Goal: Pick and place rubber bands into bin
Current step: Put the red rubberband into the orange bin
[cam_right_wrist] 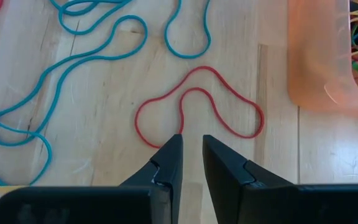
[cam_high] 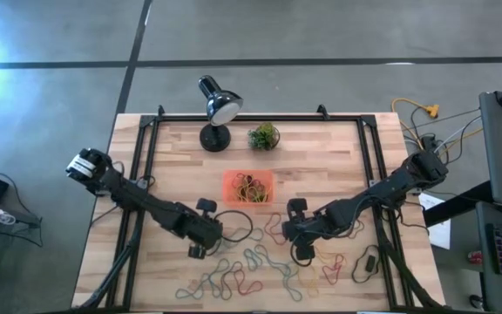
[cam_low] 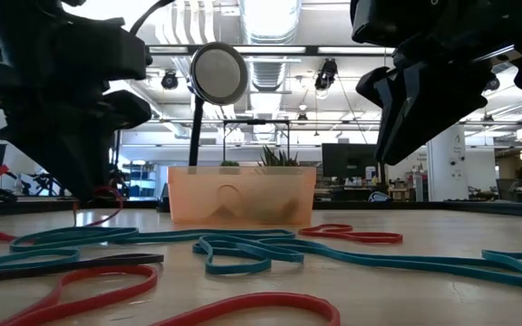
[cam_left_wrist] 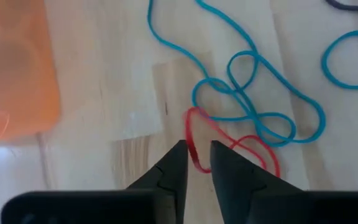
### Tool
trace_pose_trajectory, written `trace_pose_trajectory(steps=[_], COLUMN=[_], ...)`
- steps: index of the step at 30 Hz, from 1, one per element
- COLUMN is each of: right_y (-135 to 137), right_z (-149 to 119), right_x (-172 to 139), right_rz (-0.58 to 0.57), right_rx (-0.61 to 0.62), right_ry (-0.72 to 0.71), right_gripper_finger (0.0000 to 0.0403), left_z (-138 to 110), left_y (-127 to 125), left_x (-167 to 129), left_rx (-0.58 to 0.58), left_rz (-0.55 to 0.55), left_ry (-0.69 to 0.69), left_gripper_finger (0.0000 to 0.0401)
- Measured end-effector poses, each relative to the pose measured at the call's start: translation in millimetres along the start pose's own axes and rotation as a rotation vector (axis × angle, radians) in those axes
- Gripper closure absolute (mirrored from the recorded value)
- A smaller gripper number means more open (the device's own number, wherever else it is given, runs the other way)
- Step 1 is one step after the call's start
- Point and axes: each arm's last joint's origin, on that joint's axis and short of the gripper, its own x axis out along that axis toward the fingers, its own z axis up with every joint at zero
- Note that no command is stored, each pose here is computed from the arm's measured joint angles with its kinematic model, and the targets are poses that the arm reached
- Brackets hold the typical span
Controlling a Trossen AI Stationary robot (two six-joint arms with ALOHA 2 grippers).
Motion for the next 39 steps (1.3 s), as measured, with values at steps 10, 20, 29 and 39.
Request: trace_pose_trajectory(steps=[10,20,29,39], right_y=[0,0,0,-1], right_z=[0,0,0,0], right_x=[0,0,0,0], right_rz=[0.0,0.0,0.0,-0.025], right_rx=[-0.024,-0.024,-0.024,-0.024], right_ry=[0.0,0.0,0.0,-0.007], right_gripper_finger=[0.0346,0.0346,0.0346,0.0346], left_z=[1,22,57,79], left_y=[6,11,23,60], left_x=[1,-15,-46,-64], left_rx=[0.024,0.026,0.143,0.165], left_rz=[0.013,0.17,0.608,0.92], left_ry=[0.006,-0.07,-0.196,-0.148], left_gripper_finger=[0.0398,0.0401,0.0401,0.0401])
